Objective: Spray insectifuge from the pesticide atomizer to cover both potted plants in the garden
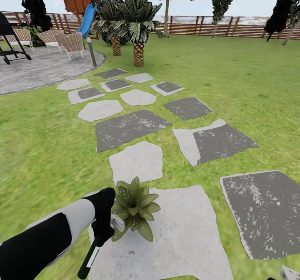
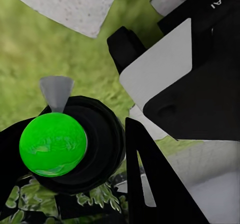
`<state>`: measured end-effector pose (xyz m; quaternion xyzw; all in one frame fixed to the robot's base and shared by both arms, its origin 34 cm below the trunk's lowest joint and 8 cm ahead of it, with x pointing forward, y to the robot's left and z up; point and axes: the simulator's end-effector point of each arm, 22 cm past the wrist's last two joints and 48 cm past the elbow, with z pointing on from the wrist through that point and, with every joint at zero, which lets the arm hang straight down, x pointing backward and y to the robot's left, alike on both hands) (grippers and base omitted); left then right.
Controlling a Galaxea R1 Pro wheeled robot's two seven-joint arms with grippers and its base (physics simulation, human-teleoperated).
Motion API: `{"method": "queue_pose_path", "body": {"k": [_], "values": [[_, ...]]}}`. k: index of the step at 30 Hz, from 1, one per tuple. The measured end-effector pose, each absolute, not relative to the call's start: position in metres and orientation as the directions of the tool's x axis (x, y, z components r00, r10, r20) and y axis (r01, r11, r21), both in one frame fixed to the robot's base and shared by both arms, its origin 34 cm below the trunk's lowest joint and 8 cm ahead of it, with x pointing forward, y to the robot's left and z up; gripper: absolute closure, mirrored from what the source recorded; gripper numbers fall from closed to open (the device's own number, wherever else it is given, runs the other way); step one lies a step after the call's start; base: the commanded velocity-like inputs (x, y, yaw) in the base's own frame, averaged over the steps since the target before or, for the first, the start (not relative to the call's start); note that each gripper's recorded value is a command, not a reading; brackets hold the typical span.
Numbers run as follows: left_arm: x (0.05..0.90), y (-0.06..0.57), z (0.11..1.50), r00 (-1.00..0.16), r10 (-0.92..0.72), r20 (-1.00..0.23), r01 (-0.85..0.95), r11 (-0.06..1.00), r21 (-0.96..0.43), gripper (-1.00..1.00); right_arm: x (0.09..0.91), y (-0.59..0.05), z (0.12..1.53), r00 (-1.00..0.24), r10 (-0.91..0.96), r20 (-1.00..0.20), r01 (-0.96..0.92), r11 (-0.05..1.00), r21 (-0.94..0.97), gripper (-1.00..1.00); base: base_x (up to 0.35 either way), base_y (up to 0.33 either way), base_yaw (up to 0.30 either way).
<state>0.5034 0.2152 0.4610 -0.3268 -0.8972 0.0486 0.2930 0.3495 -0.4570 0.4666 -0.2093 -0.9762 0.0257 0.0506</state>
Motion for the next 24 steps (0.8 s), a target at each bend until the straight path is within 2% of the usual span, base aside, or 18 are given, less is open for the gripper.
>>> {"method": "queue_pose_path", "body": {"k": [13,24], "values": [[0.501,0.214,0.447,-0.616,0.616,0.492,0.557,0.781,-0.281,1.00,0.347,-0.456,0.452,-0.907,0.411,0.089,0.406,0.911,-0.070,-1.00,0.000,0.000,0.000],[0.543,0.215,0.465,-0.648,0.615,0.450,0.575,0.782,-0.241,1.00,0.347,-0.456,0.452,-0.907,0.411,0.090,0.406,0.911,-0.070,-1.00,0.000,0.000,0.000]]}}
